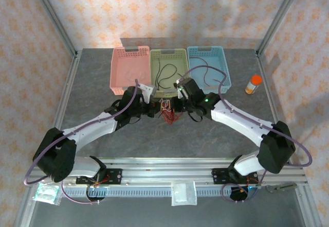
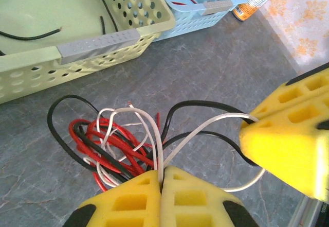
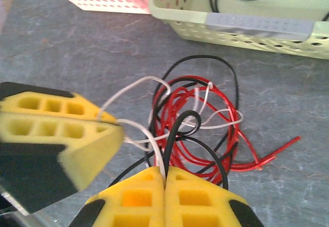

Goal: Untangle the cables

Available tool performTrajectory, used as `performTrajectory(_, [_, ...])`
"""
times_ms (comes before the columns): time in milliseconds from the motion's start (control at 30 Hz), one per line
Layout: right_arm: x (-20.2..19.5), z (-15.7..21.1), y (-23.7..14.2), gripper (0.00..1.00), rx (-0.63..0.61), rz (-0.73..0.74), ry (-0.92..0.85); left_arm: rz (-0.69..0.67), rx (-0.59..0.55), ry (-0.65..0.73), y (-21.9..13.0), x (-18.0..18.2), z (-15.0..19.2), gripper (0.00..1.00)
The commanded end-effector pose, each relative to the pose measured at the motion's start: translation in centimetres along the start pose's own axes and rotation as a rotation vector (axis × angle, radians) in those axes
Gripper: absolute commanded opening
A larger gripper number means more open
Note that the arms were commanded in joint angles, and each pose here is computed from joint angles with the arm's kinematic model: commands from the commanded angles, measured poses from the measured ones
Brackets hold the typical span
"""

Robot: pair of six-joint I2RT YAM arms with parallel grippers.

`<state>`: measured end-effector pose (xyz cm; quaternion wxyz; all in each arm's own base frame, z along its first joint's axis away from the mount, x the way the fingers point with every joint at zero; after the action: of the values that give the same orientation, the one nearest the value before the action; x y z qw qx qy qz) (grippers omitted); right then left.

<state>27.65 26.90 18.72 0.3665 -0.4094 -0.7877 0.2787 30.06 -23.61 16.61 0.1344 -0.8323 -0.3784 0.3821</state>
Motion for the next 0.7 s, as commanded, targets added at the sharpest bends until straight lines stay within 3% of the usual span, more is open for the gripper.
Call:
performTrajectory(0, [-1.8,-0.2,0.3,0.00,0.004,0.123,0.023,-0.032,-0.056,0.028,-1.3,-0.5,-1.7,0.00])
performTrajectory(267, [-3.3,1.8,2.4,0.00,0.087,0.194,0.051,-0.029,-0.082,0.037,-2.6,-1.2,-2.7,0.00])
performTrajectory(467, [-2.9,2.2,2.7,0.00,0.090,0.150,0.056,-0.013,-0.126,0.046,-3.8,-2.6,-4.8,0.00])
performTrajectory(667, [-2.8,2.5,2.7,0.31,0.066,0.126,0.073,0.043,-0.199,0.057,-6.2,-5.6,-8.4,0.00])
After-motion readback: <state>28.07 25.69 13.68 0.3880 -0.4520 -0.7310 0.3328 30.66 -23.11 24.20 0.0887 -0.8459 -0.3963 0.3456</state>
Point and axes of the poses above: each hand's point on the last joint's axis, 136 mm out from that joint toward the fingers, its own y axis out along the fingers, its own x axis along the line the jaws close on, z = x × y, the point moved 2 cm from there along -y, back along the fingers, and after that the axes turned 4 degrees about -y, right-handed, at the moved point
